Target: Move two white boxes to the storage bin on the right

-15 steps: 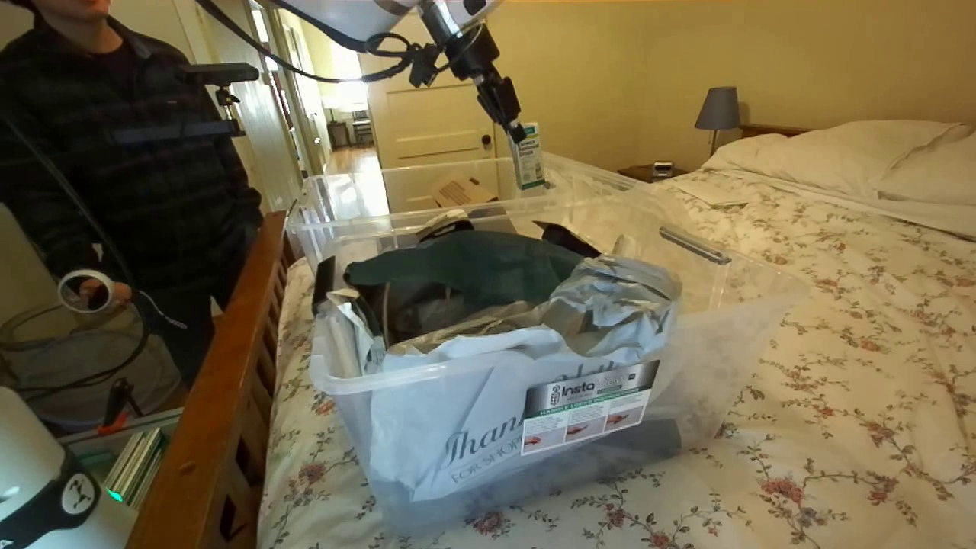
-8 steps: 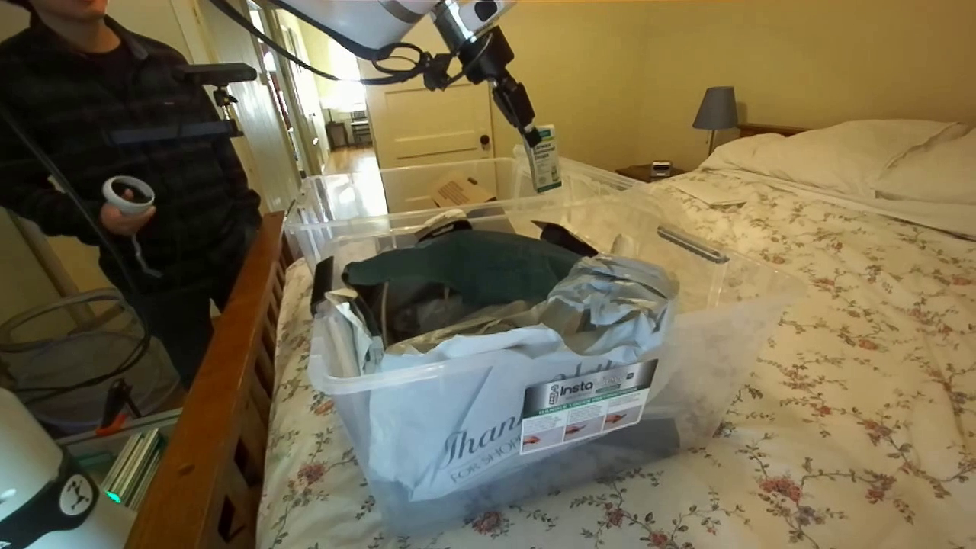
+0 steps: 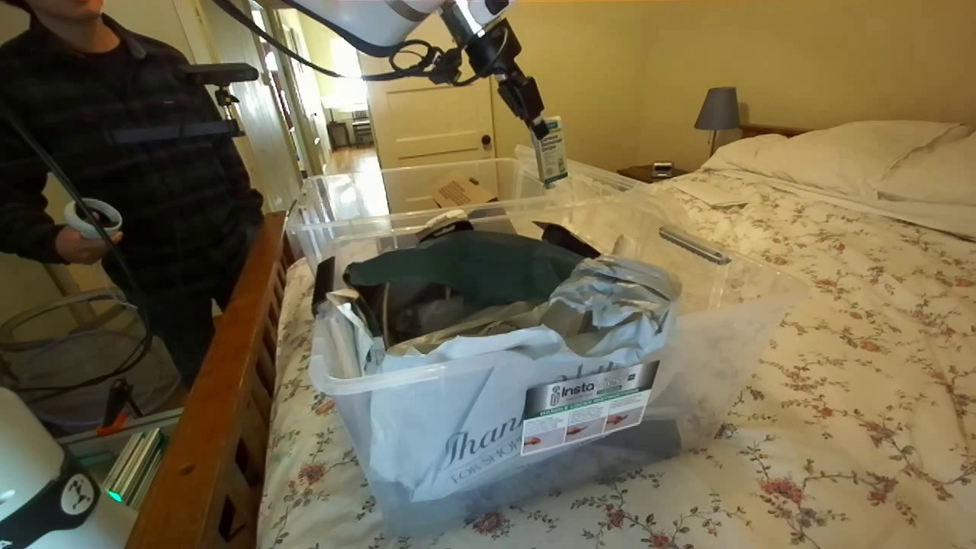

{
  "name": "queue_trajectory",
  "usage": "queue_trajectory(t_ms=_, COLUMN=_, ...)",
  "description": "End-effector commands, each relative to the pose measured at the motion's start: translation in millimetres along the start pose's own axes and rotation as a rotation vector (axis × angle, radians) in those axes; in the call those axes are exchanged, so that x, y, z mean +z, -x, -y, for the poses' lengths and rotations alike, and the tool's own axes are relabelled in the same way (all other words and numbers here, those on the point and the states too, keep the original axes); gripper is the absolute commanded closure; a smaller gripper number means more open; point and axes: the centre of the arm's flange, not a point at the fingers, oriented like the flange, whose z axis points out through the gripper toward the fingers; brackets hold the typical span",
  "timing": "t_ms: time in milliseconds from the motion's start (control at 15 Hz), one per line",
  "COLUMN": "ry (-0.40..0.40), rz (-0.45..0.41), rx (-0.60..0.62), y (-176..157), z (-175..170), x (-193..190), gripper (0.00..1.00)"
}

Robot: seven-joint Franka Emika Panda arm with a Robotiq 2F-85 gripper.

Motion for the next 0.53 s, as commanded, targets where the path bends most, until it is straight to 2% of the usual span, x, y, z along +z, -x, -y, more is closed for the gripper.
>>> queue_trajectory(t_ms=0, ry=0.052, rz=-0.011, rx=-0.045, y=-26, z=-43, x=4, gripper=0.95)
queue_trajectory(t_ms=267, ry=0.08, rz=0.059, rx=-0.092, y=-21, z=-60, x=34, gripper=0.95)
queue_trajectory(t_ms=467, ry=0.089, rz=0.134, rx=-0.084, y=-5, z=-54, x=65, gripper=0.95)
